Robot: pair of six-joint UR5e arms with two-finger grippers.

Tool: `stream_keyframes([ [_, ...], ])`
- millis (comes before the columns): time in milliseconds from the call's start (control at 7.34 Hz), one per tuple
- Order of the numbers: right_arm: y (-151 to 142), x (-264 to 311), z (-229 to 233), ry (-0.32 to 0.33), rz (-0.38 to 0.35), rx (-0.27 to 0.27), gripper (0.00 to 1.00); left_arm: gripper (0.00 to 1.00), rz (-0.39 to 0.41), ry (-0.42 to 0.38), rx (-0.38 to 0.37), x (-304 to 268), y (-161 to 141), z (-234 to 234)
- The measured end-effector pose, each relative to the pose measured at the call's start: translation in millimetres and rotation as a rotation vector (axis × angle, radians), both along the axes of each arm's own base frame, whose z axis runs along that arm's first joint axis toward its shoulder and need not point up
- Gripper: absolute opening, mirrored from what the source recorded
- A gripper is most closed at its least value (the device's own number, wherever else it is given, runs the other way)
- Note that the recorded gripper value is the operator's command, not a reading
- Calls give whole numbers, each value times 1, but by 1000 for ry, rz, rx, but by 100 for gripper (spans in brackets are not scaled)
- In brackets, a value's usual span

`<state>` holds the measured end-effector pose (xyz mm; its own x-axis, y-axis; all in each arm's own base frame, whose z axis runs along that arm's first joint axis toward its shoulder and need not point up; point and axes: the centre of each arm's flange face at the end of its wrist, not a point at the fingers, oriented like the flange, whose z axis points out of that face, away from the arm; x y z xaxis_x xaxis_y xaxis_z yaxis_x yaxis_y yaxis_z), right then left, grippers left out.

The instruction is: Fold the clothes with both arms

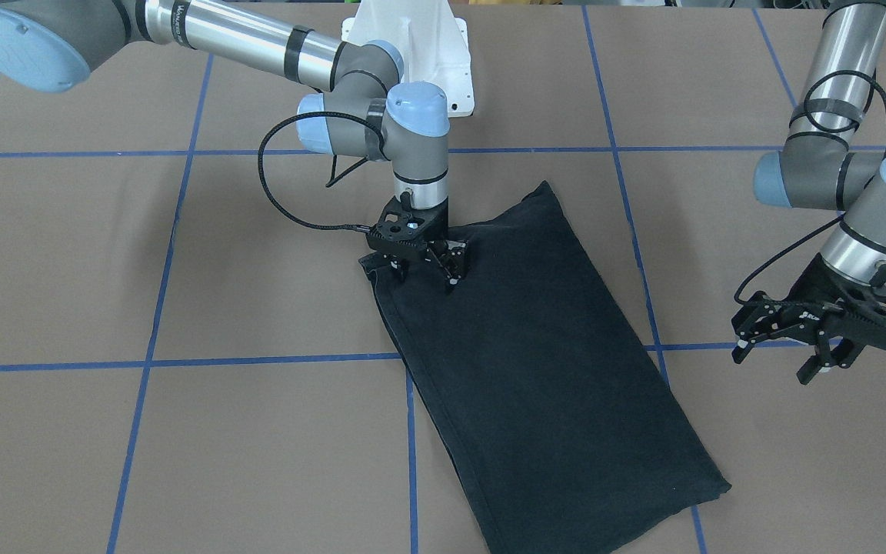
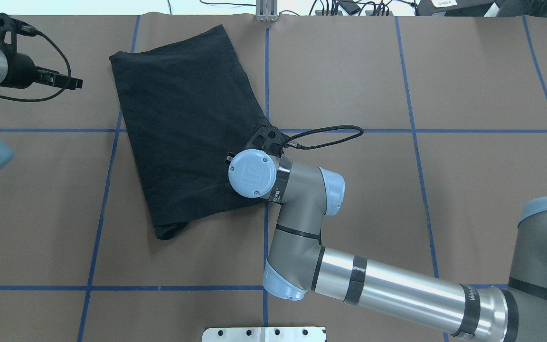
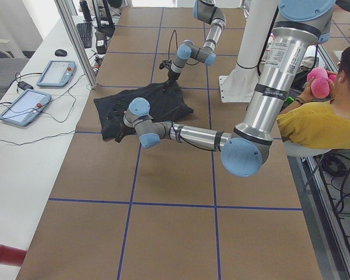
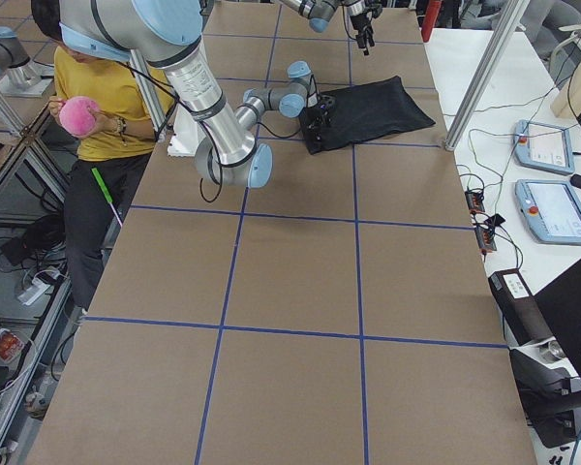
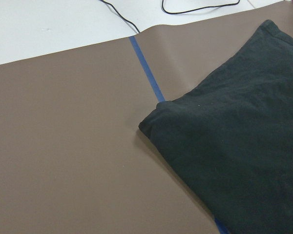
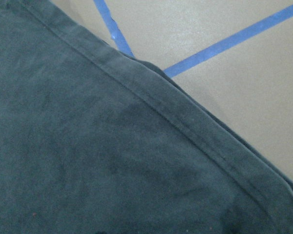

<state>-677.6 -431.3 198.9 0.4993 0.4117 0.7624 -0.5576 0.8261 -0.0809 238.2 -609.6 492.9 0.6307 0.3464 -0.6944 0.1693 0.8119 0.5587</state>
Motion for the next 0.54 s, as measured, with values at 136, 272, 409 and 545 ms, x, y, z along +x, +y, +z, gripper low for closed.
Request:
stream_keyframes([
  [136,0,0,-1,-2,2,0,0,100,0,0,0,0,0,0],
  [272,-1,0,-2,-3,3,1,0,100,0,-1,-1,0,0,1],
  [409,-1,0,-2,-1,4,0,0,100,0,-1,-1,0,0,1],
  [545,-1,-1,-2,0,4,-1,0,100,1,-1,-1,1,0,1],
])
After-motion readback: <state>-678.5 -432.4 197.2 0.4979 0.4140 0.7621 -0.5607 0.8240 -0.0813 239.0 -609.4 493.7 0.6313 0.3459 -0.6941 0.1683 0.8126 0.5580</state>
